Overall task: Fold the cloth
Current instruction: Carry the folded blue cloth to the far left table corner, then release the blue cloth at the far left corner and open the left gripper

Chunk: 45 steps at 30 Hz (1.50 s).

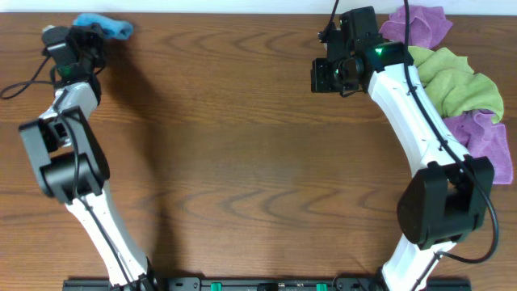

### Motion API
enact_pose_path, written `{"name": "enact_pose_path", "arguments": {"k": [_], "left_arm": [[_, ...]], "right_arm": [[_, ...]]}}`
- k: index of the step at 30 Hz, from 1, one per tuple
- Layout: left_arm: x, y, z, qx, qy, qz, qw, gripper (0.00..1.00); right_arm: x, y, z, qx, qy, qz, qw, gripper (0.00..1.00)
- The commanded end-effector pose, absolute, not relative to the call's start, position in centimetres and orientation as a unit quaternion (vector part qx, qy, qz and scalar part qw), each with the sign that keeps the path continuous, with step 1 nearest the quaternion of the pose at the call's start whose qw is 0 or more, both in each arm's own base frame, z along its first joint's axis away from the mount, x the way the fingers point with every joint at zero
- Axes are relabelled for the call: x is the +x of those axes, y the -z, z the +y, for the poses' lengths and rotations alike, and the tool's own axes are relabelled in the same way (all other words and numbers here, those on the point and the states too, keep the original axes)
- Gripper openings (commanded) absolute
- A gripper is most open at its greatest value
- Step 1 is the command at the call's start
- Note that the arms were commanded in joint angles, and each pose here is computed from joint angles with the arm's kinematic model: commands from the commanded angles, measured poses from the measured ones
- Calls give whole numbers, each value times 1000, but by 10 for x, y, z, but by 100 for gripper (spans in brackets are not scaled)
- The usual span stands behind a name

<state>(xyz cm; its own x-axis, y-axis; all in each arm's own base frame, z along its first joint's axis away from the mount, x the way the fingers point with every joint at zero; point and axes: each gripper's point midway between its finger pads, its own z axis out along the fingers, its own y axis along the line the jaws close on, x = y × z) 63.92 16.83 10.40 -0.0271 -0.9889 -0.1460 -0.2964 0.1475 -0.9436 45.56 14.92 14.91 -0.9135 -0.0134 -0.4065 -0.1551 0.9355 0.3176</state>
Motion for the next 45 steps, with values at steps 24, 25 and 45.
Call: {"name": "enact_pose_path", "arguments": {"k": [24,25,45], "left_arm": [[673,-96,173,-517,410,609,440,6],[673,-91,173,-519,410,611,436,6],[657,-57,151,-538,463,627,322,6]], "right_arm": [[456,-155,145,-10,-177,963,201,2],[456,-155,145,-8,-178,963,200,2],[455,-154,146,2,-180,964,197,2]]}}
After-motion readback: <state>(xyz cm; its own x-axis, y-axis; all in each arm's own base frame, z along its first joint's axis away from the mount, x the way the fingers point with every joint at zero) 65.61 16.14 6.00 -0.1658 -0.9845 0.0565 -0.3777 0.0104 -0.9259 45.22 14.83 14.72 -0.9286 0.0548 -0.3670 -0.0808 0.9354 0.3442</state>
